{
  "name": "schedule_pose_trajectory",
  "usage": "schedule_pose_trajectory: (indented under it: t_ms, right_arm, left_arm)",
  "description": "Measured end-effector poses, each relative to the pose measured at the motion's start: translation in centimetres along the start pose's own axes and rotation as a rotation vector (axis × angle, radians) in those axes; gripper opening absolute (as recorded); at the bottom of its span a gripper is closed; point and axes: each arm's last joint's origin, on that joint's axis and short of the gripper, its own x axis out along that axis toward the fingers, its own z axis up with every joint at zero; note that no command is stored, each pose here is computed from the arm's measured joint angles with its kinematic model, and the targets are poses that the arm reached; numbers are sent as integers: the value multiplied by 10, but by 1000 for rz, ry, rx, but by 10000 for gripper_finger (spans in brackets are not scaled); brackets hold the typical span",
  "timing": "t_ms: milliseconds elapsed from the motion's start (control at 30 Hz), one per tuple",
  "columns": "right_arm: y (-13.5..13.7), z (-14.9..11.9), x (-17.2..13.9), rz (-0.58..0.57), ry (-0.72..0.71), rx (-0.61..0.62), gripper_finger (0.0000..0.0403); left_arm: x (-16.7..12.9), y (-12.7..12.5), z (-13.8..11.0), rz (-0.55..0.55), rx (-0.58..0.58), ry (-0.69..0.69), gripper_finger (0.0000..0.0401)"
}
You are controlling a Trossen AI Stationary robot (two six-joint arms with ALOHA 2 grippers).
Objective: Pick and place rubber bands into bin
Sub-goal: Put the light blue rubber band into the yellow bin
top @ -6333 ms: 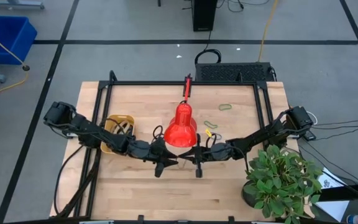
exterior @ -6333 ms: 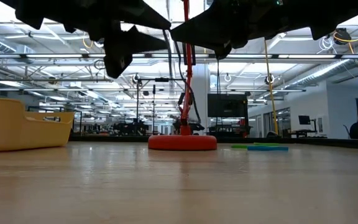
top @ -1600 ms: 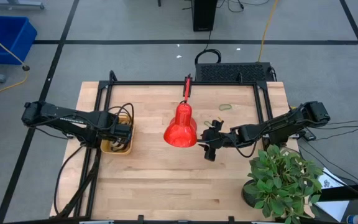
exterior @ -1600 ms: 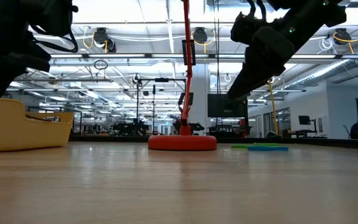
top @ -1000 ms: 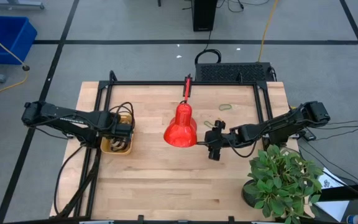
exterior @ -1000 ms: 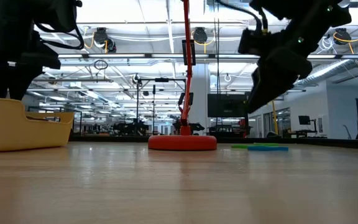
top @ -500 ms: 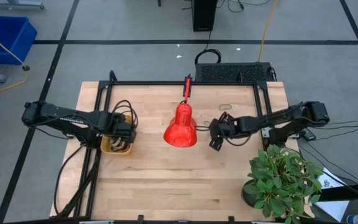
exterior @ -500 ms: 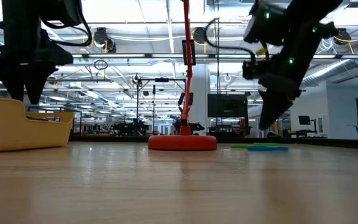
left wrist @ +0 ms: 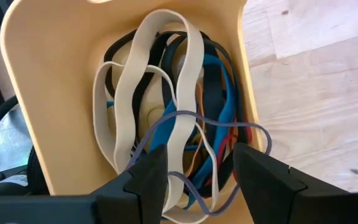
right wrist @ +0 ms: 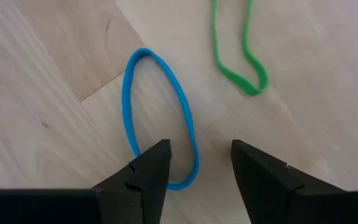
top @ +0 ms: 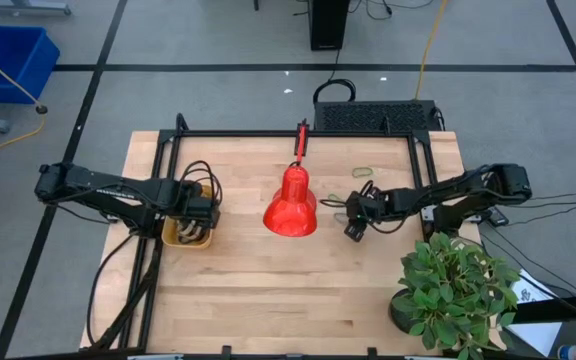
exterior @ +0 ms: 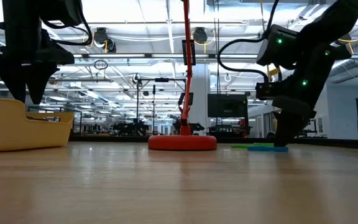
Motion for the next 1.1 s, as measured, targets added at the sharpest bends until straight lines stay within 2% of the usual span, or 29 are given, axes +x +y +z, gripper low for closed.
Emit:
schedule_pose_trajectory:
  t_ms: [133,533,733,967,1100]
  right_arm:
    - [-3,-6,3,-3,18,-8,139]
    - [-4,-10,5,-35,21,-89,7]
    - [0,-8,2,-24,-27,-80,2]
    - [19,-4,-20,111,-188,-111,1]
    - [31,-4,-31,164,-290,-132,1]
  left_arm:
    - [0,0,0,0,0,-1,187]
    - [0,0,0,1,-1,-10,188]
    - [0,0,0,-3,-1,8,189]
    - [0,-2,0,-20,39,-6,187]
    - [-1,-9,1,-93,94,-39,182]
